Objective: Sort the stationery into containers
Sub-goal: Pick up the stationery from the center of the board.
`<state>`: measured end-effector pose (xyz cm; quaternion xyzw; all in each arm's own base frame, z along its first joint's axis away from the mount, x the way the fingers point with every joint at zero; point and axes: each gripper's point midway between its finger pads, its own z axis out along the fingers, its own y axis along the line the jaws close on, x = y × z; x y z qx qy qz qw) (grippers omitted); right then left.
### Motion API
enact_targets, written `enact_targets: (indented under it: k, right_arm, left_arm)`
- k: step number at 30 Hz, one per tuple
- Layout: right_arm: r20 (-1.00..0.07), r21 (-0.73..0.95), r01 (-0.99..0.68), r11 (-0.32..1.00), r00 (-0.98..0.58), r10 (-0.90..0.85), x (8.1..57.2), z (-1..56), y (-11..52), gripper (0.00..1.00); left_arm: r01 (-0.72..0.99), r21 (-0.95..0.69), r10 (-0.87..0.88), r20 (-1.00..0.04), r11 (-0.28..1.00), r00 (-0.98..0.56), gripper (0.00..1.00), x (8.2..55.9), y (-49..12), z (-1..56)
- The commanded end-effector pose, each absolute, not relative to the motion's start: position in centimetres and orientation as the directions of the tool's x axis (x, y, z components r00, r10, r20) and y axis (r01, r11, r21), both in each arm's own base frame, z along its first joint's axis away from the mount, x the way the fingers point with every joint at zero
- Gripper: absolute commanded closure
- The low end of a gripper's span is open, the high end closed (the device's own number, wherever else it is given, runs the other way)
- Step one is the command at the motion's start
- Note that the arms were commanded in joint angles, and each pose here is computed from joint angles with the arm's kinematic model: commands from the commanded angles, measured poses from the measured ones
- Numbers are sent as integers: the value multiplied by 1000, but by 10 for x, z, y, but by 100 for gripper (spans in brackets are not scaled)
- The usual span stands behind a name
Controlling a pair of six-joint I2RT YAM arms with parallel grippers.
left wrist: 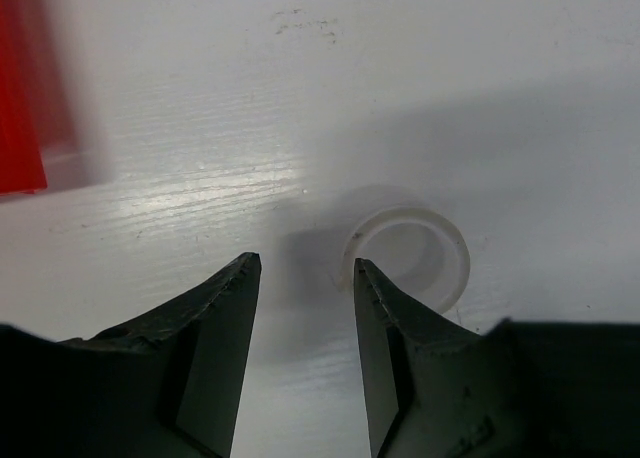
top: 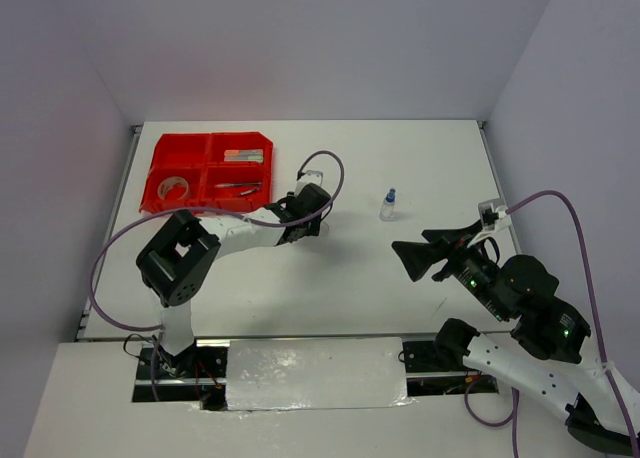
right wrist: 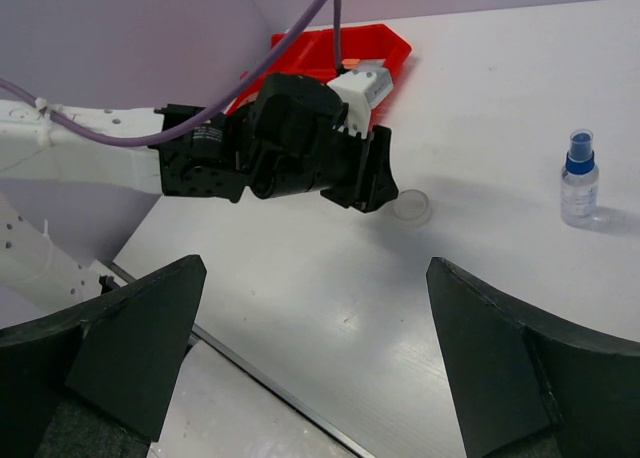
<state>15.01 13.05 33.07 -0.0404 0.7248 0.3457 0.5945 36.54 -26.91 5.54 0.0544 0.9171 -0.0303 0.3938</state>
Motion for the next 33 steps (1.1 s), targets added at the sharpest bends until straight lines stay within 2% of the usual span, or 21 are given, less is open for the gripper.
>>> enact_targets:
  k: [1, 5, 12, 16, 17, 18, 20, 22, 25, 28, 29, 33]
  right_arm:
    - [-893, 450, -473, 757, -266, 364, 153, 342, 130, 0]
    - [-894, 447, -475, 758, -266, 360, 153, 342, 131, 0]
    - [-894, 447, -474, 759, -266, 361, 153, 341, 130, 0]
    - [-895, 445, -468, 763, -266, 359, 153, 338, 129, 0]
    - [-895, 445, -470, 762, -263, 361, 153, 340, 128, 0]
    - [-896, 443, -466, 766, -261, 360, 153, 340, 127, 0]
    - [-896, 444, -467, 765, -256, 363, 152, 341, 126, 0]
    - [-899, 438, -464, 770, -256, 356, 153, 339, 126, 0]
    - [-905, 420, -449, 788, -267, 331, 161, 328, 133, 0]
    - [-910, 397, -448, 801, -309, 278, 174, 310, 153, 0]
    - [-907, 394, -448, 802, -329, 261, 177, 304, 159, 0]
    - [-895, 395, -497, 772, -396, 203, 187, 288, 196, 0]
  left_arm:
    - [142, -49, 59, -744, 989, -666, 45, 378, -284, 60]
    - [152, -74, 50, -735, 986, -676, 47, 378, -287, 53]
    - [167, -81, 61, -709, 983, -702, 63, 376, -291, 35]
    - [169, -80, 69, -684, 982, -726, 66, 373, -292, 20]
    - [166, -81, 67, -682, 983, -728, 70, 373, -292, 18]
    - [164, -80, 66, -679, 983, -731, 86, 373, -292, 17]
    - [147, -77, 56, -682, 986, -729, 100, 374, -290, 22]
    - [130, -83, 35, -700, 988, -713, 100, 378, -286, 38]
    - [20, -73, -40, -734, 997, -678, 100, 392, -256, 76]
    - [-175, -76, -169, -771, 982, -615, 100, 410, -196, 122]
    - [-272, -102, -247, -777, 957, -579, 100, 420, -163, 135]
    - [-476, -176, -401, -810, 862, -427, 100, 428, -70, 194]
